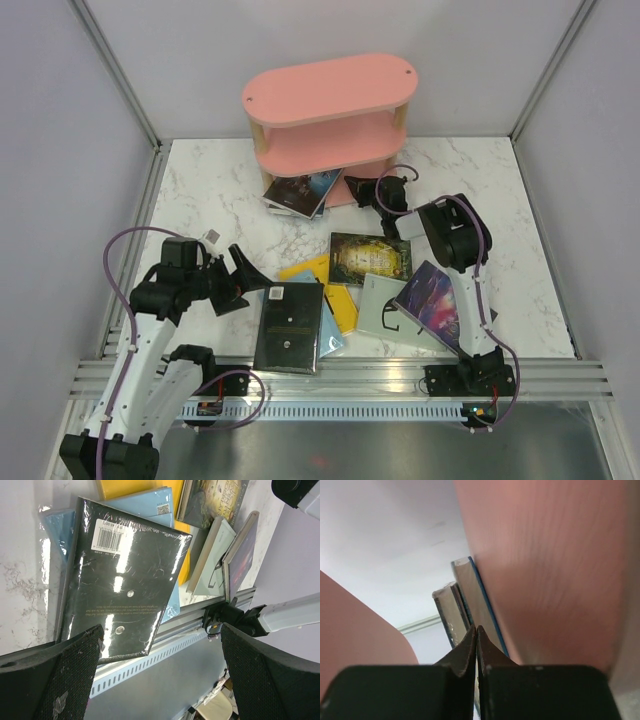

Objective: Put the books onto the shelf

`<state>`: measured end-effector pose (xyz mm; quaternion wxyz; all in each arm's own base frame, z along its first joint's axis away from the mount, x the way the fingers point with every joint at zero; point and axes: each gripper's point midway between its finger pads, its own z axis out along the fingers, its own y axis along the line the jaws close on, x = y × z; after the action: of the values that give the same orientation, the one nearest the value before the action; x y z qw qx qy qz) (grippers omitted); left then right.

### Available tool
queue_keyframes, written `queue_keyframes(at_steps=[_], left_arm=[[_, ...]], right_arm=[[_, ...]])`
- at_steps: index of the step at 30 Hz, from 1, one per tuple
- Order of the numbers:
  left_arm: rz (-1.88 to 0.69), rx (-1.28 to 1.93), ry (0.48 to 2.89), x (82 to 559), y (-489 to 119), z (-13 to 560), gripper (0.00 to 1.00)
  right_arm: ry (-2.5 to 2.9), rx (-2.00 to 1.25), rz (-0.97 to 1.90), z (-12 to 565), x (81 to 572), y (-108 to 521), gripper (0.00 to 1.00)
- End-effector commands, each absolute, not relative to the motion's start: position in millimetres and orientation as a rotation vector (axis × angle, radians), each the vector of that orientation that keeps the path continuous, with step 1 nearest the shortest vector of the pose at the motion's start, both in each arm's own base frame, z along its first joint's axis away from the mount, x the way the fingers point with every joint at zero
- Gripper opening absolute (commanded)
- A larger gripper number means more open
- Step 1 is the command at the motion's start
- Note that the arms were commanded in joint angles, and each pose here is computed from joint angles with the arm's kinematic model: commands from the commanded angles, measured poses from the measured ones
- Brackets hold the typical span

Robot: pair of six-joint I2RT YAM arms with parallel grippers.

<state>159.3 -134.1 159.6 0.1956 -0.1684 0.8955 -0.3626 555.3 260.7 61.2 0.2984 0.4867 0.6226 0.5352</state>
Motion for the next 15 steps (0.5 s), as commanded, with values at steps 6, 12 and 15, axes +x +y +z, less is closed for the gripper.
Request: queue_keyframes(at_steps=[6, 12, 15], left_arm=[[-1.005, -0.414, 2.502, 161.2, -133.0, 166.9, 1.00], [-0.994, -0.414, 2.513, 159.9, -131.8, 161.5, 1.00], [-0.991, -0.414, 2.516, 159.4, -131.5, 160.0, 1.00]], right_arm=[[1.486, 1.344, 1.527, 71.9, 564.2, 265.9, 0.00], [1.477, 1.350, 1.561, 66.2, 569.3, 279.4, 0.00], [1.488, 1.343, 1.574, 65.4, 574.2, 288.3, 0.00]])
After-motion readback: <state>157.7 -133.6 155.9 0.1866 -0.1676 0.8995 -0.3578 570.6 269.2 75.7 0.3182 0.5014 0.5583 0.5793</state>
